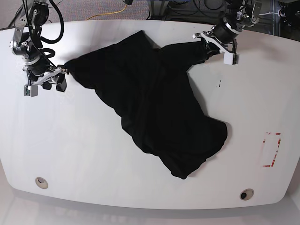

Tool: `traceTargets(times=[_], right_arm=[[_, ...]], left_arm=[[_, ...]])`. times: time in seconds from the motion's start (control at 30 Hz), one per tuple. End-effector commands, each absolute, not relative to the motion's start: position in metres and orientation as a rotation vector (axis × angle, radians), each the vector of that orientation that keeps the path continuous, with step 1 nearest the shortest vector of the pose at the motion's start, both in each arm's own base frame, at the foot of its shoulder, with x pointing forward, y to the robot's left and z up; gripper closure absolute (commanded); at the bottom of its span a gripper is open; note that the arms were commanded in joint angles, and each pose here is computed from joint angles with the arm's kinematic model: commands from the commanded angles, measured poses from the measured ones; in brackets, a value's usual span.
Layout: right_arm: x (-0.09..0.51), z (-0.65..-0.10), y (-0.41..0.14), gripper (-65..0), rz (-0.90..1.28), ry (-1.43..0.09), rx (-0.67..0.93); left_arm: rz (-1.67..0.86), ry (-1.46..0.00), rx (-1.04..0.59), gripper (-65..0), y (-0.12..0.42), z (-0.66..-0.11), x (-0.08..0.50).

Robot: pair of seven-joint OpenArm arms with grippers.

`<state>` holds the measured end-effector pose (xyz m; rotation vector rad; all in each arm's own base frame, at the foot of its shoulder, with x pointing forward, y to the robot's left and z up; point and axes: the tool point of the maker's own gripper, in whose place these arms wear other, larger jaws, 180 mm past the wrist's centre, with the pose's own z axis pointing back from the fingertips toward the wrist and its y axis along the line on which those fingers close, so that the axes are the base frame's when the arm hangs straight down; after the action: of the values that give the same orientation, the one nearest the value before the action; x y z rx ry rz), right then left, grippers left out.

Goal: Layout the t-shirt on the table in an organized manner, then fold the t-shirt properly
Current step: 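Lay the shirt flat on the table and open both grippers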

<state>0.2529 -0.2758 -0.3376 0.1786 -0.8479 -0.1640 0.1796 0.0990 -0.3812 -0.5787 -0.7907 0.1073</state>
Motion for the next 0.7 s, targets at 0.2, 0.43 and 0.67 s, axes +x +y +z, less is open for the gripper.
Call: traceTargets(times=[0.2,0.43,0.67], right_arm=[[0.259,-0.327,-0.272,-53.4,-0.154,-0.891,0.188],[0.260,-0.325,-0.270,-53.1,-0.147,-0.899,0.196],[0.266,-0.305,-0.260,-53.1,-0.099,-0.950,0.199]], left_arm=[[0.054,-0.747,-0.589,-25.6,0.095,-0.382,0.172],[0.007,-0.730,-0.572,-37.8,0.099,-0.382,0.179],[-0.009,-0.708,-0.534,-38.2,0.113,-0.383,0.186]])
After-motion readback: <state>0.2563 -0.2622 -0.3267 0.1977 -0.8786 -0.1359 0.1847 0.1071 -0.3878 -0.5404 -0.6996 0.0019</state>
